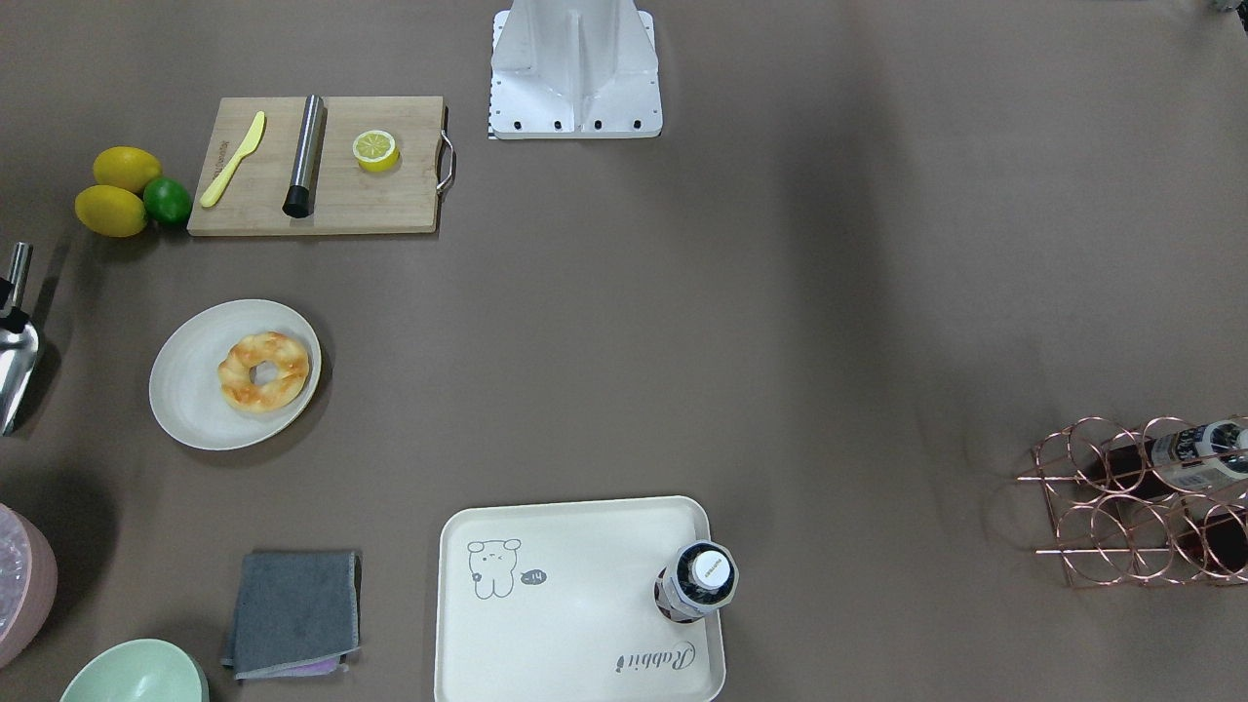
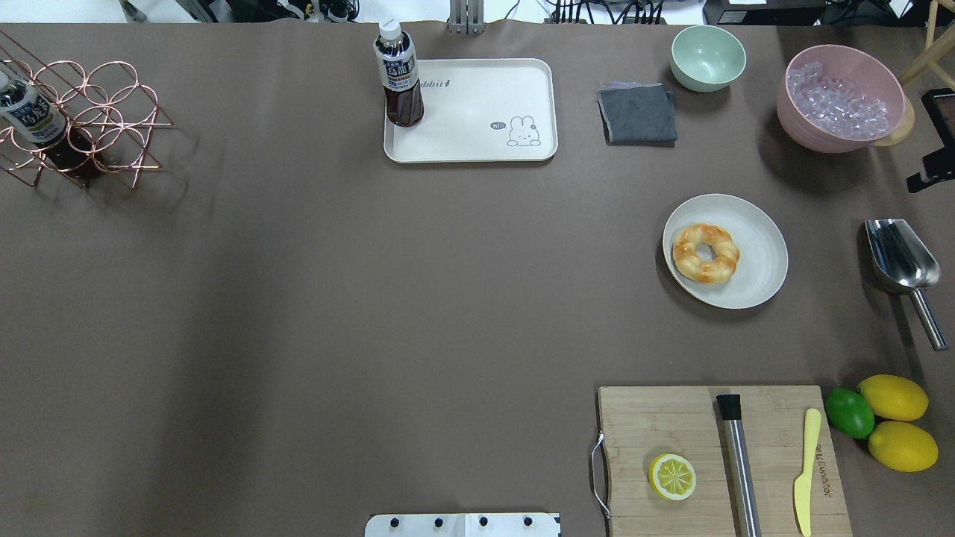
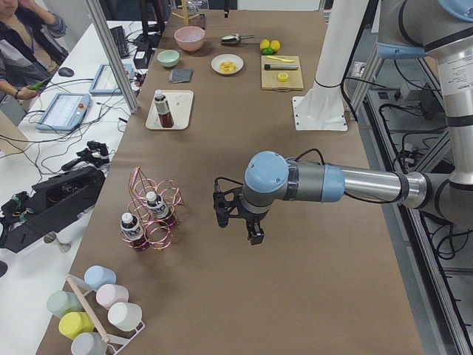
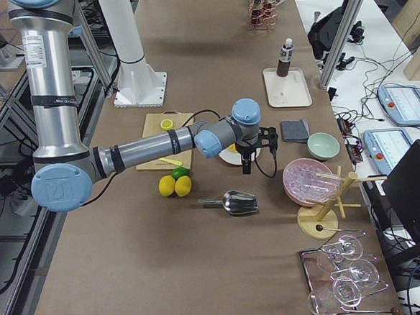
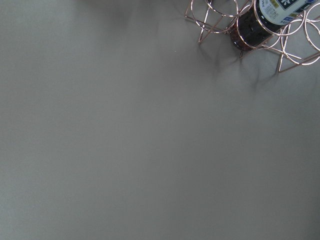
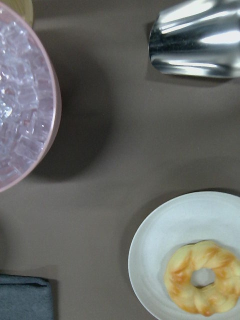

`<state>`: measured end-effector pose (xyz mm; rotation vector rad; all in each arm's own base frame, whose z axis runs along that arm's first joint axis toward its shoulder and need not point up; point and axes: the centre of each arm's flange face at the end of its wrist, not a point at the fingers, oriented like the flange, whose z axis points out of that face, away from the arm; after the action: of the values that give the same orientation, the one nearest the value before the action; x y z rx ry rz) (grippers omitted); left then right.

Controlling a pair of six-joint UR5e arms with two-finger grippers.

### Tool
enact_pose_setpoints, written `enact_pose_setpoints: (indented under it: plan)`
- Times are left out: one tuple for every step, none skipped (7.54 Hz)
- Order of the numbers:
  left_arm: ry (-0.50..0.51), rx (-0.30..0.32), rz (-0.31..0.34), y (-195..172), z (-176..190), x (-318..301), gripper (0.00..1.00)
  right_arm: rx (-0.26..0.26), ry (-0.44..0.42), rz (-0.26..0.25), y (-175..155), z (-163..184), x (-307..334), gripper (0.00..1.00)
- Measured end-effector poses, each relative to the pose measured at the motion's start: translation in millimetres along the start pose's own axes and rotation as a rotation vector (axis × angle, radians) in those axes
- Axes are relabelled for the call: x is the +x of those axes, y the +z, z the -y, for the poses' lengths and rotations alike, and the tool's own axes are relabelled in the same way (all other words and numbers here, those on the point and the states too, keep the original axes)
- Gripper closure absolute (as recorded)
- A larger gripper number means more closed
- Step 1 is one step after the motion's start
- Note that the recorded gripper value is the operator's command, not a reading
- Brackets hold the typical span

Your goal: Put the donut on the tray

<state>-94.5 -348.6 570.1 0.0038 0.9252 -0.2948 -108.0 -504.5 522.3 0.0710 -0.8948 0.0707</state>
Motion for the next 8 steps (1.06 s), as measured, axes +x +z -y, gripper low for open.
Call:
enact_pose_setpoints:
  plan:
    - [0.001,0.001,0.000,-0.2,0.4,0.4,0.01,0.013,0.004,0.008,28.5,-4.8,-8.3,0.23]
    - [0.001,0.001,0.000,-0.4,0.5,0.6,0.01,0.019,0.004,0.021,55.3,-10.5,-5.5,0.26]
    - [0.002,0.001,0.000,-0.5,0.6,0.8,0.01,0.025,0.014,0.035,76.5,-15.9,-0.5,0.28]
    - [0.002,0.001,0.000,-0.5,0.7,0.9,0.01,0.033,0.031,0.047,92.0,-21.5,-3.1,0.33]
    - [0.003,0.002,0.000,-0.7,1.0,1.2,0.01,0.041,0.045,0.058,104.4,-27.7,-11.4,0.36]
    - [0.003,0.003,-0.001,-0.9,1.3,1.6,0.01,0.044,0.058,0.065,112.7,-32.3,-20.8,0.38]
    - [0.003,0.003,-0.001,-0.9,1.3,1.5,0.01,0.046,0.070,0.068,118.8,-35.5,-29.9,0.43]
    - [0.003,0.002,-0.001,-0.9,1.3,1.5,0.01,0.047,0.075,0.064,124.5,-39.0,-36.4,0.44]
